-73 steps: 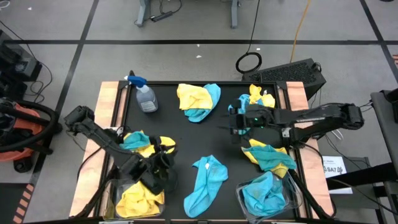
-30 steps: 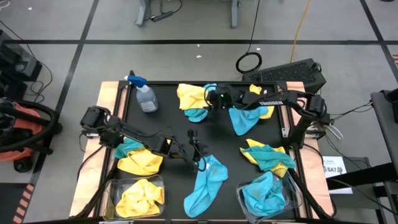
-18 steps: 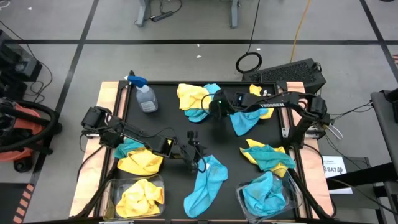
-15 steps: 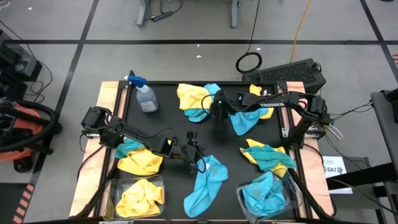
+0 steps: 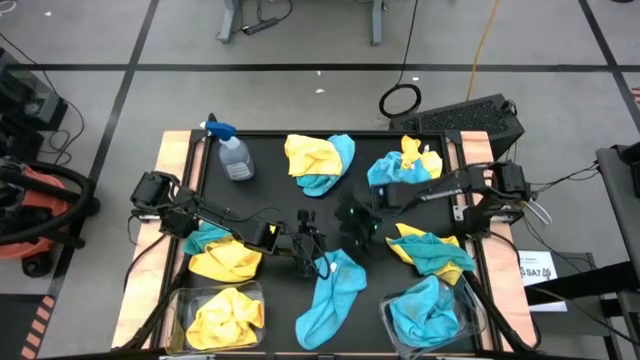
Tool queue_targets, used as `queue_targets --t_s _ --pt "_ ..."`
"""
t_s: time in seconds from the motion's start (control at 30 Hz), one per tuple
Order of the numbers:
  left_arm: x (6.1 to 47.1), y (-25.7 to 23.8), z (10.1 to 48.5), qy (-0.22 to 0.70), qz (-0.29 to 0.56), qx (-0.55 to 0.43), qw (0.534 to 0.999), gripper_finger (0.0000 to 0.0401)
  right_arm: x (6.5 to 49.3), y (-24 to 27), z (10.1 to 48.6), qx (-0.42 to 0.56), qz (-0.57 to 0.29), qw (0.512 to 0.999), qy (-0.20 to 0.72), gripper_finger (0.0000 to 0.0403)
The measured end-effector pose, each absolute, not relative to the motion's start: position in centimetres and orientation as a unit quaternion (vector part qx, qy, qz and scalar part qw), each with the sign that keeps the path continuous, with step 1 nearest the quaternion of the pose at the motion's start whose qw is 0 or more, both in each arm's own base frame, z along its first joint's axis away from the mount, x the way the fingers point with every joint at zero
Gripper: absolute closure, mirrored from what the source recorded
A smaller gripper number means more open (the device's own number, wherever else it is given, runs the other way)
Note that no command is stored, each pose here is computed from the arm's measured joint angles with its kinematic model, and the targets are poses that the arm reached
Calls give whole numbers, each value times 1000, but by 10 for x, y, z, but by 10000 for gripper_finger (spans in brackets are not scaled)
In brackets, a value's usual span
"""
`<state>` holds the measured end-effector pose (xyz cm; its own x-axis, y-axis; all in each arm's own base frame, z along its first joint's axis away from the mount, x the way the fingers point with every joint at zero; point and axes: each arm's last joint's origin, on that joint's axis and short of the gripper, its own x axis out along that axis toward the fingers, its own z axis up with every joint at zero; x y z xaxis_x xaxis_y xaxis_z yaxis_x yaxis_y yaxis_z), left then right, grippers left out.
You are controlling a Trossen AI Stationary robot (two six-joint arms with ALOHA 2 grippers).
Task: Sort microfiber towel by color & place in baskets
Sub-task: Put the blue towel into the right transparent bin
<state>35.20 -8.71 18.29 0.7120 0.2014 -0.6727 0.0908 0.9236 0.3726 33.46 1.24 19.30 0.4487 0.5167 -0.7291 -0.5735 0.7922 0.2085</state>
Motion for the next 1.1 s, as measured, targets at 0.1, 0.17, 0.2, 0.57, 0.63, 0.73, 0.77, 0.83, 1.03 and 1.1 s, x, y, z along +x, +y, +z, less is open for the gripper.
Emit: queue_targets --t_s 0.1,0.17,0.2,0.57,0.63,0.73,0.77,0.83,1.03,1.1 --pt "352 -88 183 377 30 193 905 283 336 32 195 -48 342 849 400 204" --pt "351 -89 183 379 24 191 905 283 337 44 196 -59 354 848 390 204" --pt "351 -90 183 380 15 183 907 283 337 49 196 -67 356 848 386 204" --pt "339 -121 179 403 -70 132 903 283 338 94 194 -156 356 851 353 204" --pt "337 -128 179 399 -76 128 905 283 340 98 185 -169 354 845 364 201" --pt "334 -136 179 396 -85 124 906 283 348 106 167 -174 356 844 363 183" --pt "333 -138 179 396 -87 121 906 283 350 107 161 -176 352 843 366 175" --pt "331 -142 179 396 -91 120 906 283 353 110 152 -182 336 845 374 157" --pt "324 -157 179 393 -110 125 904 283 358 112 137 -167 305 854 388 119" --pt "323 -160 180 392 -114 127 904 283 359 112 132 -160 302 852 397 118"
